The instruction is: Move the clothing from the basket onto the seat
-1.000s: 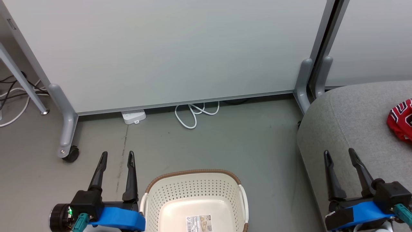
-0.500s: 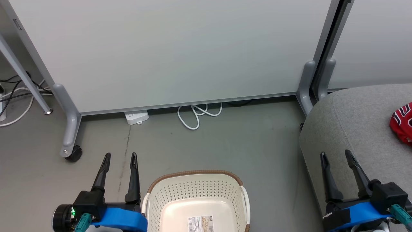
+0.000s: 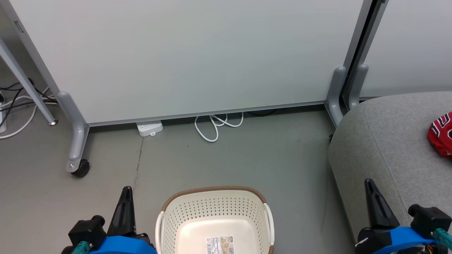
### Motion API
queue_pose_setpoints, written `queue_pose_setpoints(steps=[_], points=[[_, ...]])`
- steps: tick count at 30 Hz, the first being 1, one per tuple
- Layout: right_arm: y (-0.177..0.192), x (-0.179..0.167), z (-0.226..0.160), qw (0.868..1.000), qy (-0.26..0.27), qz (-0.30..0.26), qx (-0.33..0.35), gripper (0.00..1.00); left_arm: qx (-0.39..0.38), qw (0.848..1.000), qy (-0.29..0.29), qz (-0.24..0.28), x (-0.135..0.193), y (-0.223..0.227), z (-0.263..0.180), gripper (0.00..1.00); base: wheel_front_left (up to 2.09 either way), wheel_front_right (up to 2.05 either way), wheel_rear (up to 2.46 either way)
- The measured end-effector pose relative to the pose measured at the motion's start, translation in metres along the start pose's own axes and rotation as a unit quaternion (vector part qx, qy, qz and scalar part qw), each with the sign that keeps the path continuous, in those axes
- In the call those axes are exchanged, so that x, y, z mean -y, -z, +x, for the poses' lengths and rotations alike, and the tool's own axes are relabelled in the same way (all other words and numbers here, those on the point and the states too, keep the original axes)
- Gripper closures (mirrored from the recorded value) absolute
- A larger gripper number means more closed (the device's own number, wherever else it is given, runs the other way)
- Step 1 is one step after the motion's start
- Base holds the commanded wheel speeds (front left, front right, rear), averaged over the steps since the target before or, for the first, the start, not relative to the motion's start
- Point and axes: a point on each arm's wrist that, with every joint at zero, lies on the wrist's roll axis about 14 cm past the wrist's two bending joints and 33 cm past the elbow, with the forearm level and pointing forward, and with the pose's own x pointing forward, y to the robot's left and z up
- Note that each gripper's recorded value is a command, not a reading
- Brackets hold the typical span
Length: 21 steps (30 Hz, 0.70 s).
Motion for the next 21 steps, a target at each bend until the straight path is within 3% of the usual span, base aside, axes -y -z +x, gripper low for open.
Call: queue_pose_setpoints(steps=[21], points=[[-0.001, 0.013, 0.002, 0.982, 0.039, 0.187, -0.006, 1.00, -0.013, 0.982, -0.036, -0.186, -0.016, -0.002, 0.008, 1.00, 0.00, 0.00, 0.00]])
